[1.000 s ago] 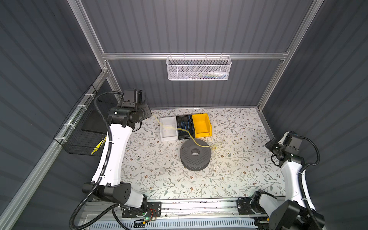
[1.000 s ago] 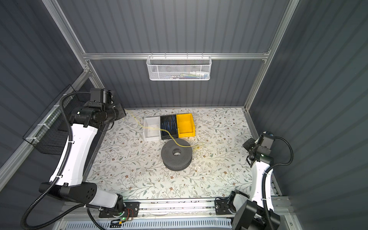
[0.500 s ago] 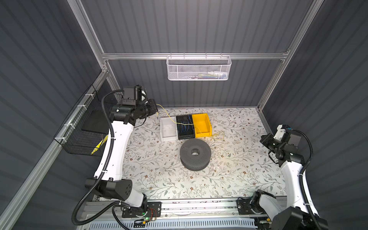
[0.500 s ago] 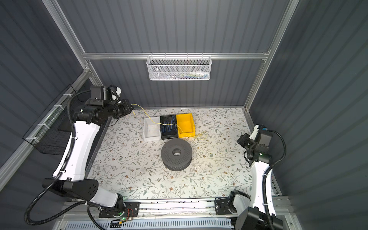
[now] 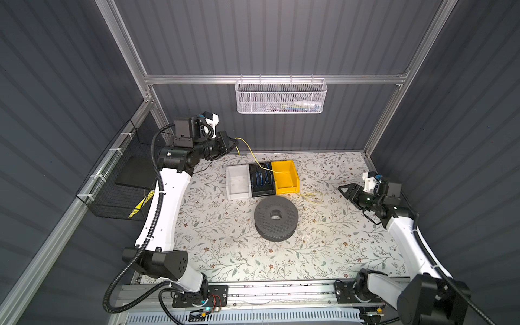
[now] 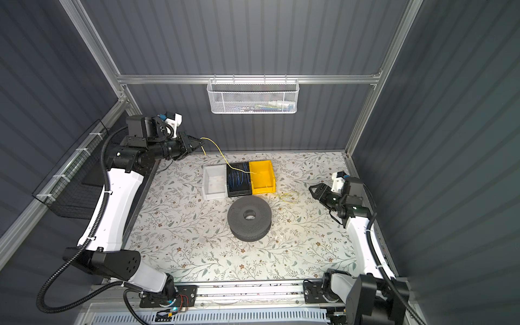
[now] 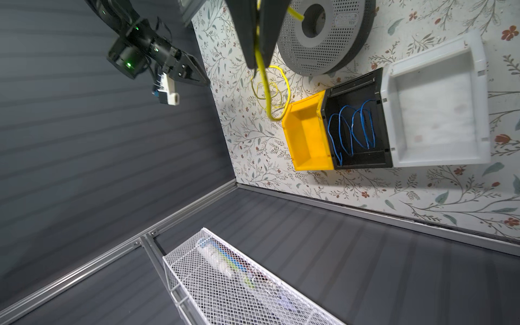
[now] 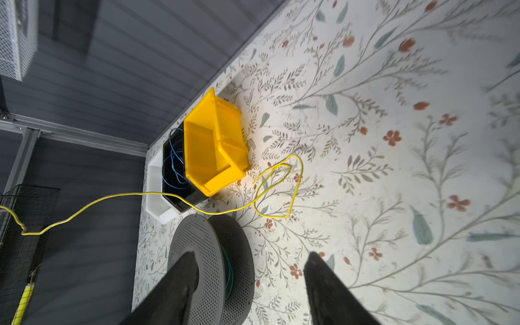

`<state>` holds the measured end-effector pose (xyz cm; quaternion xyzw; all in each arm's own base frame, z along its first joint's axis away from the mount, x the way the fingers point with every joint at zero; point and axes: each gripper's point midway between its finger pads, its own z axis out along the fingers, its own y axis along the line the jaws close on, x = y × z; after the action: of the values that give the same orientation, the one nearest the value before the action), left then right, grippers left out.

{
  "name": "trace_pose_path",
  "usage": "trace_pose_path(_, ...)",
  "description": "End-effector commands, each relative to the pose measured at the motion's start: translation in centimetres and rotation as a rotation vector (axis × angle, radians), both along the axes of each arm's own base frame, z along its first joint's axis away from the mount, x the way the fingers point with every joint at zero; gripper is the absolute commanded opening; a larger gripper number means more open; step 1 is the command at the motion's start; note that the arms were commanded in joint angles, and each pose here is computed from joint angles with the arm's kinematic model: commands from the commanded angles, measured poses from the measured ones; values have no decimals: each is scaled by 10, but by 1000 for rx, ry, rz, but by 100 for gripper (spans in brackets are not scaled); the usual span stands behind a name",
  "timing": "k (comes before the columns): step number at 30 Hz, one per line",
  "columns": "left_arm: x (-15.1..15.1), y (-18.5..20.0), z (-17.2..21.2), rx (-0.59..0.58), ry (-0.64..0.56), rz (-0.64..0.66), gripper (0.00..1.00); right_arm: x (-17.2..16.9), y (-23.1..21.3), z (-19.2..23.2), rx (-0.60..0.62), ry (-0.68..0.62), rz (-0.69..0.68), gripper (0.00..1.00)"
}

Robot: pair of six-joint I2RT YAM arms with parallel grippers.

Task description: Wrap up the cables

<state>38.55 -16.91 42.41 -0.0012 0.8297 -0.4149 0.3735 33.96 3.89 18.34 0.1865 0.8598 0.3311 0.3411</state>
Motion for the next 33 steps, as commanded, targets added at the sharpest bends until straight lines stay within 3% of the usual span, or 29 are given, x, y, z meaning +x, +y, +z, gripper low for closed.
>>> trace_pose_path(1,-26,-11,0,-29,-12,-112,0,5,7,-21,39,54,24,67)
trace_pose_path(9,-43,-10,-17,1,-9,-148,0,16,24,-85,92,212,75,64)
trace_pose_path(14,-43,-9,-23,12,1,-143,0,20,26,-108,9,266,73,61)
trace_pose_path(20,-43,-5,-27,32,6,-125,0,6,12,-120,-98,300,56,58)
trace_pose_path(25,-43,-2,-33,51,11,-109,0,-13,2,-114,-177,275,27,63)
trace_pose_path(33,-44,0,-36,66,12,-98,0,-37,13,-122,-118,337,64,54)
